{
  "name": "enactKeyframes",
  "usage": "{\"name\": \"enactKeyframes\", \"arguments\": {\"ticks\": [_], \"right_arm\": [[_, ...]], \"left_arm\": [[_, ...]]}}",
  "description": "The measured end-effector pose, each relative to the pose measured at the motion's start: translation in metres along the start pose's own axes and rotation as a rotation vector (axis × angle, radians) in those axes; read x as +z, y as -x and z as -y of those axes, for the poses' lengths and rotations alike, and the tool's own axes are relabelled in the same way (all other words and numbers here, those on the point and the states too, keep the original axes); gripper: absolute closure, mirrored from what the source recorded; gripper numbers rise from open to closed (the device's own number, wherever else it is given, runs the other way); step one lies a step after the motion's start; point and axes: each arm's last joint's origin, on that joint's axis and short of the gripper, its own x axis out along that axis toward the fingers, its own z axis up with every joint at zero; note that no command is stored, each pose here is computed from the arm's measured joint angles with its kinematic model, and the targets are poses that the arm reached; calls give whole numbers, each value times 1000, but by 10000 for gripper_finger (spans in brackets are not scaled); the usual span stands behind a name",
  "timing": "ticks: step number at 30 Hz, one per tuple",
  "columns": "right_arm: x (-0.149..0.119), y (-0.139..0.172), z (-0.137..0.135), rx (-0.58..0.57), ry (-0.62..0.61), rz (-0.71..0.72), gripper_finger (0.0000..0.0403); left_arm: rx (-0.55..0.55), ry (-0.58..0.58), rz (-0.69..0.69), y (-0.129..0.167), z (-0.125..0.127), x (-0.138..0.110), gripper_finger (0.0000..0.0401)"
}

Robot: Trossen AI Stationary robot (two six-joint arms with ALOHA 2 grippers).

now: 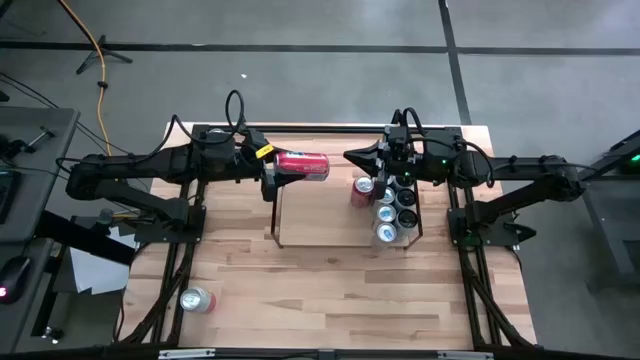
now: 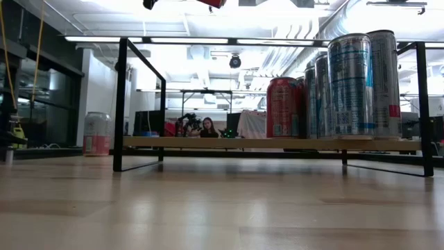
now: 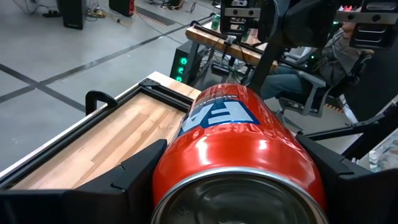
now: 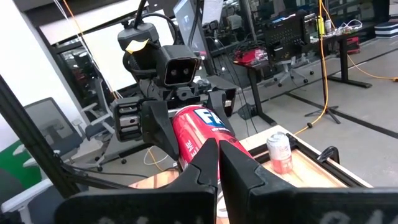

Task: Place canned beverage on shelf
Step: Put the red soda can on the shelf aligned with the other red soda can

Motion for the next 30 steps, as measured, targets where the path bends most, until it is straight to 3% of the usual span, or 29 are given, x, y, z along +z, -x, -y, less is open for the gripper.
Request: {"name": "enactKeyframes", "arguments": {"ticks": [30], "right_arm": [[-1, 0, 0, 1, 3, -14, 402]], "left_arm": [[-6, 4, 19, -4, 1, 1, 151]]}}
